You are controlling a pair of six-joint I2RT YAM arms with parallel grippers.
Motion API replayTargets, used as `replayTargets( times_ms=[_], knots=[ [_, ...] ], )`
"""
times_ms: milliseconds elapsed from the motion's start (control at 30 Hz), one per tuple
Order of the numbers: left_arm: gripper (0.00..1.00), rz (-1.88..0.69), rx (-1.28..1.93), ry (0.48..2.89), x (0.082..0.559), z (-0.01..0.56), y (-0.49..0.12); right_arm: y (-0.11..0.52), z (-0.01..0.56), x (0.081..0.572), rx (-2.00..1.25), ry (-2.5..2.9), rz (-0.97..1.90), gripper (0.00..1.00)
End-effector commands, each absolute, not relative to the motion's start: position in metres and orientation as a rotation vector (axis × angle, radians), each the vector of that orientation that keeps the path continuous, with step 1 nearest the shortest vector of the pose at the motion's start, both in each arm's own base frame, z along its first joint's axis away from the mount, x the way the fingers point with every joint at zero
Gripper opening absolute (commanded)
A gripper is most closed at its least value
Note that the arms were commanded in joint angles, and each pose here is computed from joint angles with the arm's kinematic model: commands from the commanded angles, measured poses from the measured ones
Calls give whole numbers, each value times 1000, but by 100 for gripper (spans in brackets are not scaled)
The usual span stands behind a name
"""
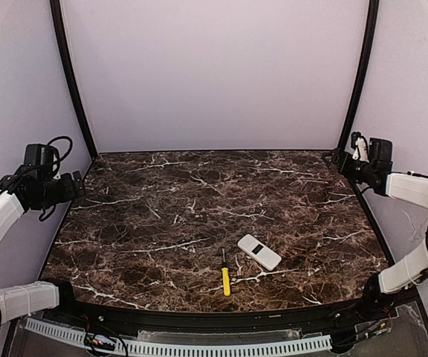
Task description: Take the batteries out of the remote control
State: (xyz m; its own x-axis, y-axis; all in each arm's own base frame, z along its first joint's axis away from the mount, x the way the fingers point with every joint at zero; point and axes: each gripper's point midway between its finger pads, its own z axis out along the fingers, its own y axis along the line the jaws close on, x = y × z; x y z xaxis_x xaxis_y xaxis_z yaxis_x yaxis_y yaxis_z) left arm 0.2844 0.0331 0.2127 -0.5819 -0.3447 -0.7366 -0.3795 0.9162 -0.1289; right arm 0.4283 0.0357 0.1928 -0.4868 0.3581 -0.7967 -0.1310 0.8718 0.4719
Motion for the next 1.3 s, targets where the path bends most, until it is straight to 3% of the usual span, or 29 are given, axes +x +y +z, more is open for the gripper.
replayTargets(
  times_ms=[0,500,933,1267],
  knots=[
    [100,-22,-363,2367,279,191,14,46,209,413,168,2041,647,99],
    [100,-419,-115,2454,288,169,-49,140,199,304,-181,2310,676,99],
    [100,-493,22,2507,280,159,-84,225,124,216,-492,2649,590,99],
    [100,-566,78,2524,277,155,-100,257,62,193,-710,2774,337,99]
  ],
)
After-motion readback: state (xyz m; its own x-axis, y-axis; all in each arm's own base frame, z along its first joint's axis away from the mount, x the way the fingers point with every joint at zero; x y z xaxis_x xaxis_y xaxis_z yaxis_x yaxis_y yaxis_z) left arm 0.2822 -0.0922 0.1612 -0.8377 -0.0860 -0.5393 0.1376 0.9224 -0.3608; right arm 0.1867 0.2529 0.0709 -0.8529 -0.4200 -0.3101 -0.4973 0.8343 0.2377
